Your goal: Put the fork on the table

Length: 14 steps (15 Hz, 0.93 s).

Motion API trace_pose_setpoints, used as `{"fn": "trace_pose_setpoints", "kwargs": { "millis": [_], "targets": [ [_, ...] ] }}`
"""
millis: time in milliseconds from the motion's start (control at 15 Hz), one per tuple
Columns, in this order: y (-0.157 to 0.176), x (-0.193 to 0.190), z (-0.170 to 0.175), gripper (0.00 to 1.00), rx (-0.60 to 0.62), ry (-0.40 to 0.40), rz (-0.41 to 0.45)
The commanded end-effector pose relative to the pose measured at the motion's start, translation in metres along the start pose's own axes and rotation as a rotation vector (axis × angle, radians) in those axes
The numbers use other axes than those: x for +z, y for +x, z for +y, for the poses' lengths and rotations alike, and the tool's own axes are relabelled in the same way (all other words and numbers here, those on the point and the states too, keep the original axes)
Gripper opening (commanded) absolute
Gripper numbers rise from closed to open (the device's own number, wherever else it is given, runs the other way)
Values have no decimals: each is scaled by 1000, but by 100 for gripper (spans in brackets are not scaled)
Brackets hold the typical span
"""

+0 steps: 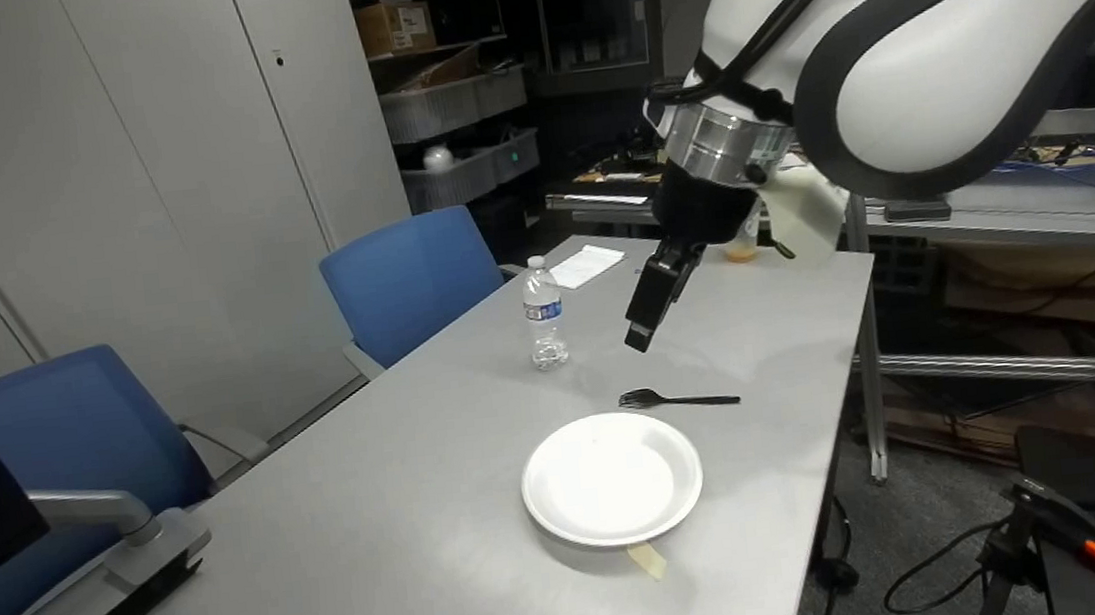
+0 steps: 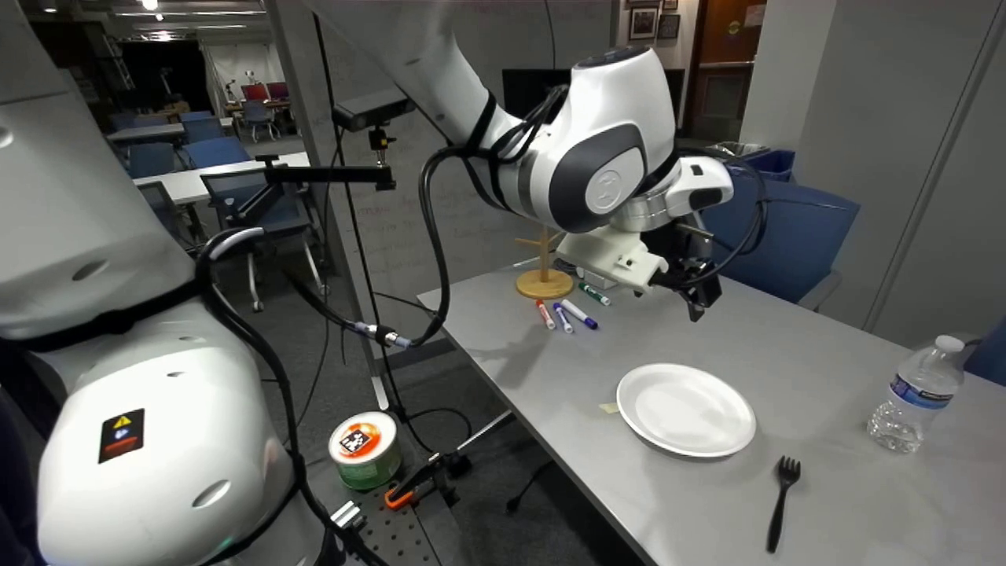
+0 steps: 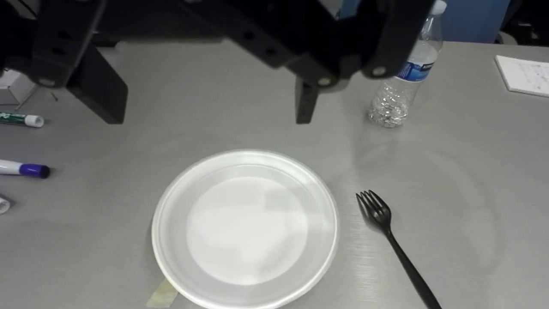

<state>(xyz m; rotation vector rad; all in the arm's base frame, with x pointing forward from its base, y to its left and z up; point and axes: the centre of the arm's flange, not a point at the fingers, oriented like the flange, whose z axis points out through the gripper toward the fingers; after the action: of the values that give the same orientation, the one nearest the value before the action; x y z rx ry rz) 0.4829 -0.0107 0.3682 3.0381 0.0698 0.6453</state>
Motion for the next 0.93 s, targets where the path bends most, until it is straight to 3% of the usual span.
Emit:
{"fn": "trace_pose_setpoints", "kwargs": {
  "millis": [0, 867],
  "targets": [
    [-12, -26, -6, 100, -3, 41, 10],
    [-6, -13, -7, 100, 7, 24, 14]
  ]
}}
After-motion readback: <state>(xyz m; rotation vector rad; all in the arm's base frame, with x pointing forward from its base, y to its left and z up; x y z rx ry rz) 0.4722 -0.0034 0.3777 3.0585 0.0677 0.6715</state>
